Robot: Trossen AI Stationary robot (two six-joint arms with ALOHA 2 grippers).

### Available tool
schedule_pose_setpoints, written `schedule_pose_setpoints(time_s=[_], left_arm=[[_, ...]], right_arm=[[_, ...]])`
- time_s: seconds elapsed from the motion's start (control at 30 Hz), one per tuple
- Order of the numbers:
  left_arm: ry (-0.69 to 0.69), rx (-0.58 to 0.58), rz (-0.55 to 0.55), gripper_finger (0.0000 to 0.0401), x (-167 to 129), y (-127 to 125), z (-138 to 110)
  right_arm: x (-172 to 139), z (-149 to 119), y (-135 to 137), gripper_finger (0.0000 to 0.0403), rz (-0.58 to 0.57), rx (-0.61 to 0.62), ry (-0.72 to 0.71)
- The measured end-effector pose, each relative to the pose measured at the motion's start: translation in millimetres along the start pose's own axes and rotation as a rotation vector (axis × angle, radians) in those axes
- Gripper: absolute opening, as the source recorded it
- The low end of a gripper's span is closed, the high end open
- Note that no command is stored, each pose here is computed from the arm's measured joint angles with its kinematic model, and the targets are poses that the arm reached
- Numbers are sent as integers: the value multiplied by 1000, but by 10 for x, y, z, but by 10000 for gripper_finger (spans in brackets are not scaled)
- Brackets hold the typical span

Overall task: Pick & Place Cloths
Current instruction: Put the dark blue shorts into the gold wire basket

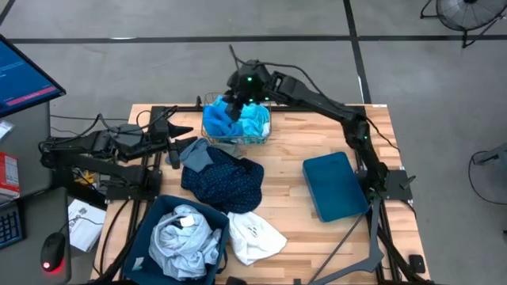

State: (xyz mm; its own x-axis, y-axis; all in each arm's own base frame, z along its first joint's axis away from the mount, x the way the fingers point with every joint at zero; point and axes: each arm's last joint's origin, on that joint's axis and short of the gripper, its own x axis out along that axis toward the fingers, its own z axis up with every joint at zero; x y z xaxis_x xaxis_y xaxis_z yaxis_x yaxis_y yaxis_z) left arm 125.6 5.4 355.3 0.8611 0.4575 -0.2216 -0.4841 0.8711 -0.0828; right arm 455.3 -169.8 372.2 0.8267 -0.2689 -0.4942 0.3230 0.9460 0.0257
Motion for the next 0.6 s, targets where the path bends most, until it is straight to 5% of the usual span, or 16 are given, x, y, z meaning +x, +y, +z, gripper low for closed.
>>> schedule_pose_setpoints(time_s=[0.1, 0.33, 0.6], left_arm=[[0, 0, 0, 158, 0, 0, 0], [0, -27, 0, 158, 0, 0, 0], [0, -28, 0, 158, 0, 0, 0]], right_arm=[[260, -50, 68, 18, 105, 28, -57], [986, -475, 90, 8, 231, 134, -21], [1396, -1143, -79, 3, 180, 230, 320]])
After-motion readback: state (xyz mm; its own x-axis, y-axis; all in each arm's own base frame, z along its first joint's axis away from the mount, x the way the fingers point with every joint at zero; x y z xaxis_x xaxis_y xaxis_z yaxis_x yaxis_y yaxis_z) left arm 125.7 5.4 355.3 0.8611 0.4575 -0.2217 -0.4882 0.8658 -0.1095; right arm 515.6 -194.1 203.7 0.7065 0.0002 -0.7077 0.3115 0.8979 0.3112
